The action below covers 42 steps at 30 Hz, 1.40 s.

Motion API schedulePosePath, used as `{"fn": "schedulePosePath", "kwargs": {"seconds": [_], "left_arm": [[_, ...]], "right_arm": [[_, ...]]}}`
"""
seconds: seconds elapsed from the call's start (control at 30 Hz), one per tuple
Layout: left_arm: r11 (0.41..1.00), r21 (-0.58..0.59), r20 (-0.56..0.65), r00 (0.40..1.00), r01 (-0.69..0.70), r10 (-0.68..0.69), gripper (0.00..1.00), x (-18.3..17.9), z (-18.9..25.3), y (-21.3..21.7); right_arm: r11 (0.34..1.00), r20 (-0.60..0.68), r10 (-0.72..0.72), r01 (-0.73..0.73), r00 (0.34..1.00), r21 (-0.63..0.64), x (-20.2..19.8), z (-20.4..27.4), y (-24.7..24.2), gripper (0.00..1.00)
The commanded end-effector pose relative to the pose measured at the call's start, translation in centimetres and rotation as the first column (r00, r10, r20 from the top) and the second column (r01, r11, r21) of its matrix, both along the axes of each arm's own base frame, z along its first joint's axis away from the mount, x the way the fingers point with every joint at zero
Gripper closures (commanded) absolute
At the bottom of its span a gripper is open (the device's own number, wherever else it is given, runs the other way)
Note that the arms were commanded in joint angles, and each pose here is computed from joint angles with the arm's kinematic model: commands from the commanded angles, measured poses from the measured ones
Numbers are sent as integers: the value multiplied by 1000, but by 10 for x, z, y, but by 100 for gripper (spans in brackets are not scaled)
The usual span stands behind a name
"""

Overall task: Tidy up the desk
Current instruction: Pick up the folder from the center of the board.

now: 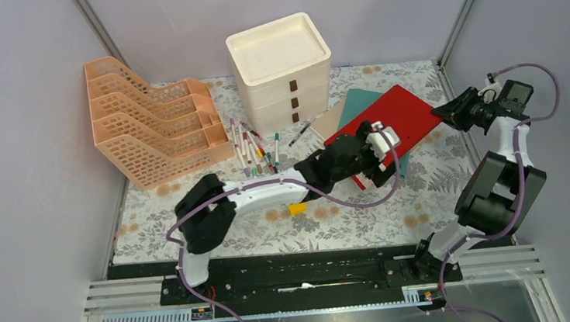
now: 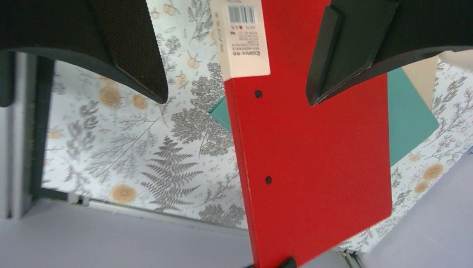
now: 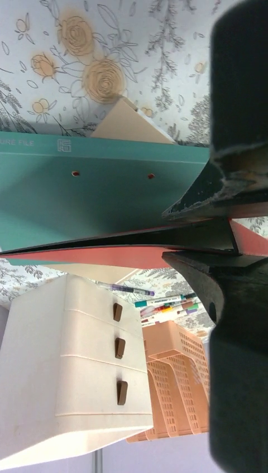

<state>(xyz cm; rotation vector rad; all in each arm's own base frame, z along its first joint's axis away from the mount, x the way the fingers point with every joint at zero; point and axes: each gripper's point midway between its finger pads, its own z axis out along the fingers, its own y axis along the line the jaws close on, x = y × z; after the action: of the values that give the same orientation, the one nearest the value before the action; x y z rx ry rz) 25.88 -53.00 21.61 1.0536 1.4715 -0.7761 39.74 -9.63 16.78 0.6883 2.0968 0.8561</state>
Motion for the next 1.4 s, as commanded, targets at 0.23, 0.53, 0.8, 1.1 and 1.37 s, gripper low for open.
{"fn": "schedulePosePath", "kwargs": {"seconds": [0.23, 0.53, 0.8, 1.1, 1.37], "left_arm": [[978, 113, 193, 969, -177, 153, 1, 43, -22, -53], [877, 234, 368, 873, -419, 319, 11, 80, -46, -43], [840, 189, 407, 819, -509, 405, 73, 85, -20, -22], [832, -51, 275, 793, -553, 544, 100, 72, 58, 31], [796, -222, 23, 813, -564, 582, 100, 62, 110, 111]], "right_arm": [[997, -64, -43, 46, 997, 54, -32, 34, 19, 88], [997, -40, -18, 21, 999, 75, -39, 54, 33, 87], [998, 37, 44, -46, 998, 45, -39, 83, 54, 86], [989, 99, 144, -145, 985, 5, -38, 108, 90, 86], [977, 192, 212, -205, 958, -57, -29, 150, 109, 86]]}}
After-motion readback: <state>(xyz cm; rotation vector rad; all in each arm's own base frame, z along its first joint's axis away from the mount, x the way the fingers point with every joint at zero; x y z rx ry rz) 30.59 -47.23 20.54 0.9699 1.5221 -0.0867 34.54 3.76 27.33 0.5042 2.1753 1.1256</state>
